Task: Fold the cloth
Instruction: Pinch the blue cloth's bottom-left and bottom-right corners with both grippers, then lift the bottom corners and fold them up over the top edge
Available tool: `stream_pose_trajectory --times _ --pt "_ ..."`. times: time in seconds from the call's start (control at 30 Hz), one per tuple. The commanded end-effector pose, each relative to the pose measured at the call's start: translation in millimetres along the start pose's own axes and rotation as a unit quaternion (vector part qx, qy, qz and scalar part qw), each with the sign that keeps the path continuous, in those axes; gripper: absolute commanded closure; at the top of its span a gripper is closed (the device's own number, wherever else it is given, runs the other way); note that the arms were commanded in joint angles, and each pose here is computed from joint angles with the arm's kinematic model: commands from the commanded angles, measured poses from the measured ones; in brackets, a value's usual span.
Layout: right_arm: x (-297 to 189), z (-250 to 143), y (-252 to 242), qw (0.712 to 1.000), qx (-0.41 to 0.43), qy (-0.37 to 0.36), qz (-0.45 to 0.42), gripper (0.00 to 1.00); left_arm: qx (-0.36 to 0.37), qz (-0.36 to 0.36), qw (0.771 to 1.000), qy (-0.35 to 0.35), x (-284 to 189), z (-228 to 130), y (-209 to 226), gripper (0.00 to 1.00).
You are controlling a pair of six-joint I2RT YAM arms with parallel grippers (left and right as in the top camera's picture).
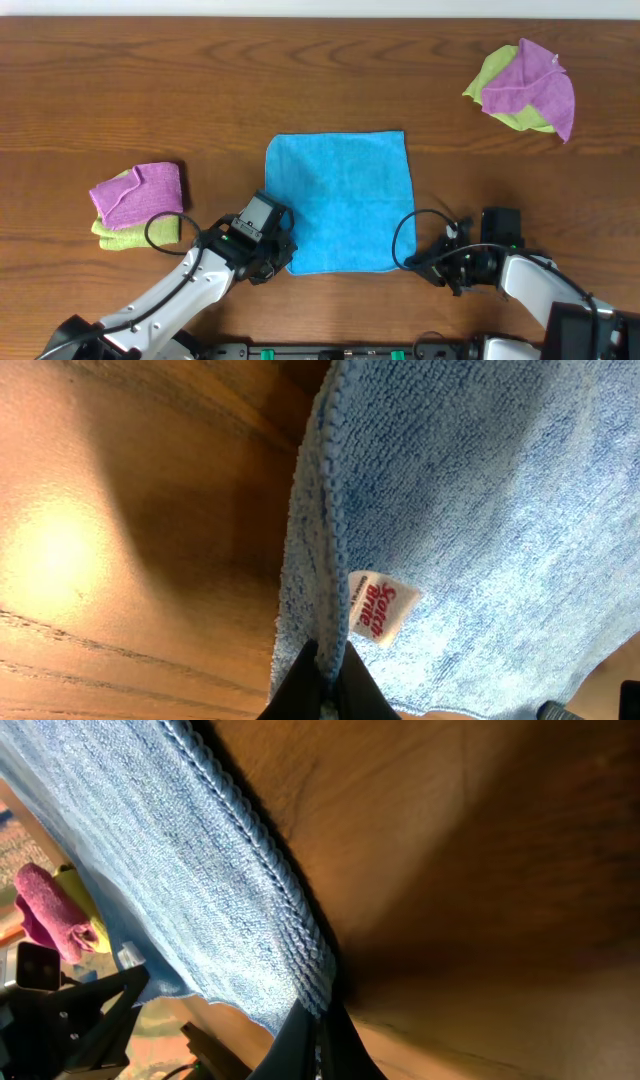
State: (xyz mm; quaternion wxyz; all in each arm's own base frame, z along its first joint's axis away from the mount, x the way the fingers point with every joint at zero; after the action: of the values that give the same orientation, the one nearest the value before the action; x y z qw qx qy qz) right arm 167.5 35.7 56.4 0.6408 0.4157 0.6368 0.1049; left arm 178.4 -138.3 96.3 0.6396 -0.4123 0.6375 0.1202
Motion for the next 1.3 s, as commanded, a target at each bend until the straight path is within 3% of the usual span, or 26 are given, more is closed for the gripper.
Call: stream_pose_trajectory --times 0.0,0.37,0.67,1.27 --pt "6 -6 -27 0.994 0.014 -0.015 -0.11 0.99 0.012 0.006 1.0 0.002 2 1 3 0.94" --pt "4 2 -13 0.997 0.006 -0.01 -0.079 0.99 0.059 -0.007 0.997 0.046 0 -7 -1 0.94" --pt "-16 4 13 0.996 -0.011 0.002 -0.093 0.99 0.06 0.051 0.995 0.061 -22 -4 -1 0.94" --pt "-57 -25 40 0.995 -0.036 -0.035 -0.083 0.99 0.04 0.066 0.989 0.125 -35 -18 6 0.94"
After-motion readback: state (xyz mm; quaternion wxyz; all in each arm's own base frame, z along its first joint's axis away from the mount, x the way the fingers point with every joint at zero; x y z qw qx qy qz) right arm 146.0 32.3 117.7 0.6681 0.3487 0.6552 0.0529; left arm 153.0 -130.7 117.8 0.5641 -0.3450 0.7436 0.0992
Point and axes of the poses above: each gripper's point midway between its finger pads, its own x axis out along the fingers, its own y axis along the line the jaws close on, z = x × y, the point moved 9 cm from there along -x, back along the fingers, and after that the axes turned 9 degrees about -x, right-handed, at the moved point
